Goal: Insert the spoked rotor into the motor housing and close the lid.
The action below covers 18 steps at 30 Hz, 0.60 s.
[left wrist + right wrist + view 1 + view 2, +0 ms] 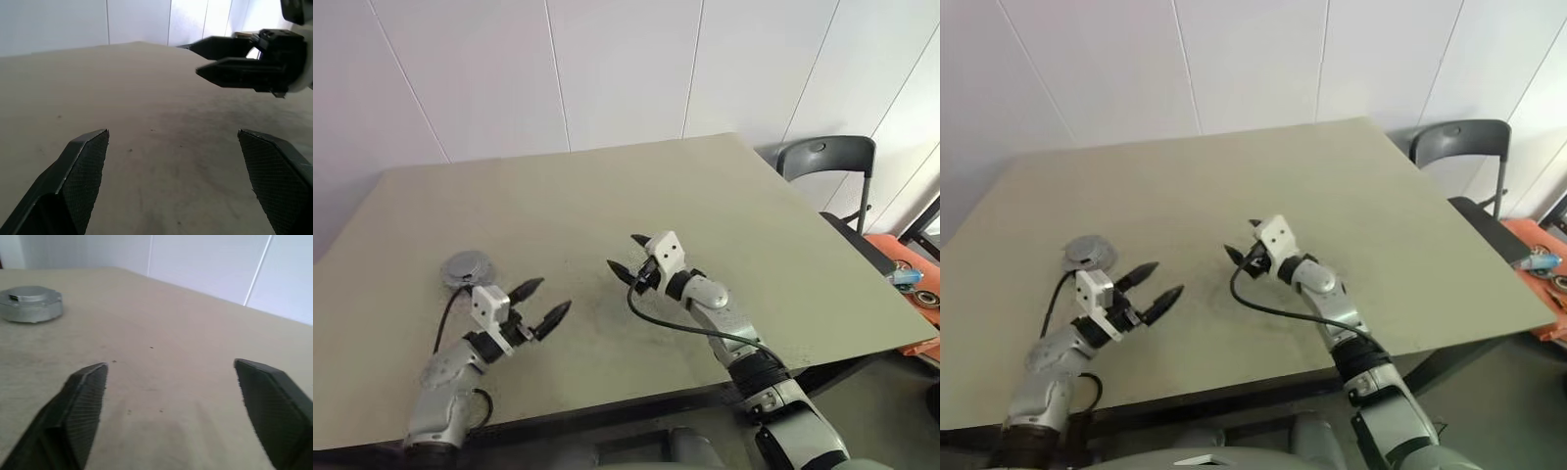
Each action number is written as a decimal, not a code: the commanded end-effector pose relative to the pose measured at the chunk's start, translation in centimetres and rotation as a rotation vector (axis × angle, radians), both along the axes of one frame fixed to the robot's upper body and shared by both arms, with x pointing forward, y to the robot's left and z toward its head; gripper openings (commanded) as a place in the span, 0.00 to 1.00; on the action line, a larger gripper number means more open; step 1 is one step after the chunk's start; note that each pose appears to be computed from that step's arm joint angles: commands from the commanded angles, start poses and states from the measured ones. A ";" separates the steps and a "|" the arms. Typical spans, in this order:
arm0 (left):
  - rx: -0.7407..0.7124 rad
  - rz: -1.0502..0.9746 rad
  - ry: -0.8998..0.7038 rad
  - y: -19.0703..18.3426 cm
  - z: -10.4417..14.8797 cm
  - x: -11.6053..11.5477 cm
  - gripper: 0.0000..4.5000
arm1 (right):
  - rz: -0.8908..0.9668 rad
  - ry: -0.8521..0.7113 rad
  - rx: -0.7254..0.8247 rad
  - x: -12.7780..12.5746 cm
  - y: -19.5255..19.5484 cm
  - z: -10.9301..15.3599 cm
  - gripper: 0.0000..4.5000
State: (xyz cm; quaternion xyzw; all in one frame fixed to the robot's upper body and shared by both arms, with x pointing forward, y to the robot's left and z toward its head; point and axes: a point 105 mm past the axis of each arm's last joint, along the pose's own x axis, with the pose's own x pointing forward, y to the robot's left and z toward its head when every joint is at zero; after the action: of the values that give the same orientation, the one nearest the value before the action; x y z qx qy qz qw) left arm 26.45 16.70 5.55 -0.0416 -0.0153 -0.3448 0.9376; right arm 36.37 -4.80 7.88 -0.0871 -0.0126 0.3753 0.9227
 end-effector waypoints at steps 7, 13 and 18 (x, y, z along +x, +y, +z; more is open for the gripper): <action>0.045 0.081 -0.126 -2.0 2.5 -1.6 1.00 | 0.039 0.089 0.055 0.2 -0.8 -0.1 0.99; 0.039 0.089 -0.161 0.2 4.6 -1.1 1.00 | 0.138 0.167 0.074 -1.8 -0.2 -0.8 0.99; 0.045 0.086 -0.185 1.8 6.5 0.2 1.00 | 0.139 0.167 0.060 -1.9 -0.4 -0.5 0.99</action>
State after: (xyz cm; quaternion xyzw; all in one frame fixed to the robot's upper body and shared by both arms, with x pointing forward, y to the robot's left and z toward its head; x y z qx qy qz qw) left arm 26.30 18.02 10.62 0.0111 -0.0779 -0.3069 0.9485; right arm 34.25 -5.42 5.49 -0.0240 0.0785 0.4381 0.8952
